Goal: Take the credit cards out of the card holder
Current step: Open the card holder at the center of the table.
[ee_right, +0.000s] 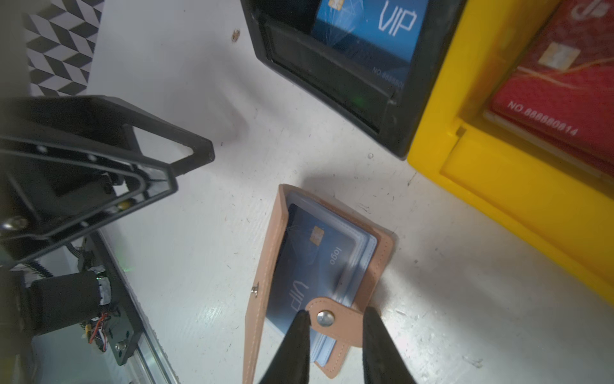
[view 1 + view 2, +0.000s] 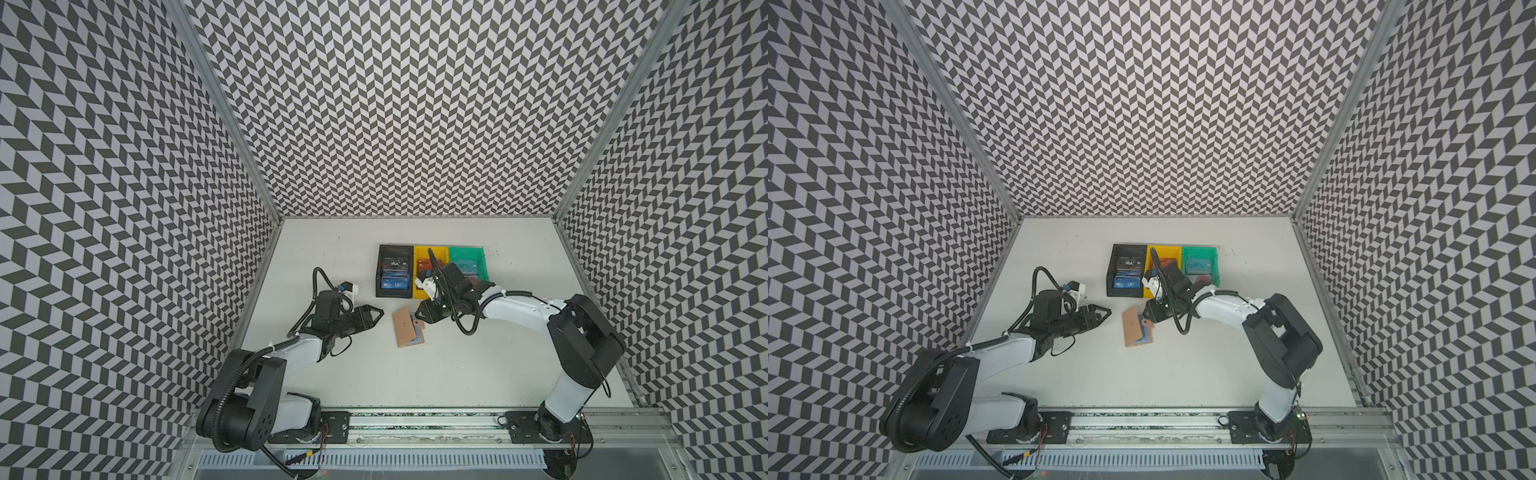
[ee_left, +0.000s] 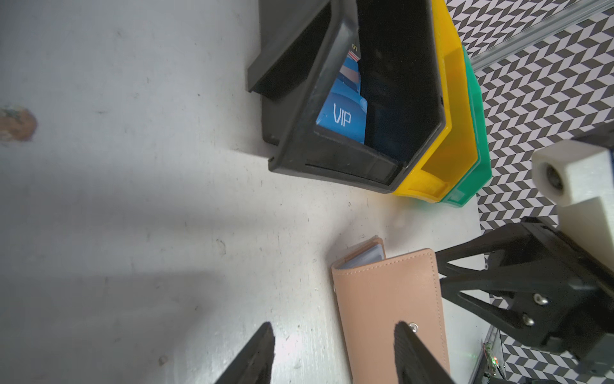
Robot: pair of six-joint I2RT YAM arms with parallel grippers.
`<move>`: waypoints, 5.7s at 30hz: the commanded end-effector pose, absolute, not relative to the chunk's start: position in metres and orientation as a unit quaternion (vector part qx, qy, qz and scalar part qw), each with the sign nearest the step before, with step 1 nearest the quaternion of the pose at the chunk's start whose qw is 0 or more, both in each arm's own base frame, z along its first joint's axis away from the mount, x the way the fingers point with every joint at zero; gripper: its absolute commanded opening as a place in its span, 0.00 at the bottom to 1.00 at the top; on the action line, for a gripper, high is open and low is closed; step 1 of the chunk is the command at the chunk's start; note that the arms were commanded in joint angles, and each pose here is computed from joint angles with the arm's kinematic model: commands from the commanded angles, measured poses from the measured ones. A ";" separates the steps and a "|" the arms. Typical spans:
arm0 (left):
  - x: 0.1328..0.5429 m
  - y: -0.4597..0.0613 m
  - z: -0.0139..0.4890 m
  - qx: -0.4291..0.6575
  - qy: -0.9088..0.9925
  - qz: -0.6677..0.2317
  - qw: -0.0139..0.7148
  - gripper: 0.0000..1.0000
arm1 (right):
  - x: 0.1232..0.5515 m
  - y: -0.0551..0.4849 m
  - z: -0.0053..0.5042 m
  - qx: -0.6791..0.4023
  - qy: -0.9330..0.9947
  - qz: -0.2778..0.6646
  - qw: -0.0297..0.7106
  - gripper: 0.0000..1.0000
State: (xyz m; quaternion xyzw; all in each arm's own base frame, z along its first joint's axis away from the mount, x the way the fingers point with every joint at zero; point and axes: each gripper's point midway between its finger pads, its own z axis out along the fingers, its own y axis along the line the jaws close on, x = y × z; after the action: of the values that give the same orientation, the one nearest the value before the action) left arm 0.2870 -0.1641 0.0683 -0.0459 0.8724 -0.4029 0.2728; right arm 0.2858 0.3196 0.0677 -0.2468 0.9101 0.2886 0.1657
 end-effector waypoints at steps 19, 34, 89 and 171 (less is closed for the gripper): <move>0.287 -0.137 0.103 -0.082 0.864 -0.391 0.306 0.53 | 0.252 0.390 0.100 -0.322 0.859 0.366 0.152 0.26; 0.281 -0.121 0.123 -0.094 0.850 -0.405 0.323 0.50 | 0.231 0.424 0.085 -0.342 0.832 0.424 0.103 0.24; 0.257 -0.144 0.104 -0.095 0.823 -0.494 0.264 0.40 | 0.203 0.410 0.031 -0.329 0.835 0.440 0.034 0.19; 0.252 -0.188 0.033 -0.117 0.826 -0.534 0.134 0.35 | 0.269 0.345 0.000 -0.287 0.911 0.279 0.100 0.14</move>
State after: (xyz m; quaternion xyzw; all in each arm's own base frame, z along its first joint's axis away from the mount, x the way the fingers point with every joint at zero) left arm 0.2488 -0.1839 0.0349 -0.1155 0.8232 -0.5388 0.1365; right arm 0.2910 0.3596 0.0313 -0.2940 0.8946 0.2998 0.1527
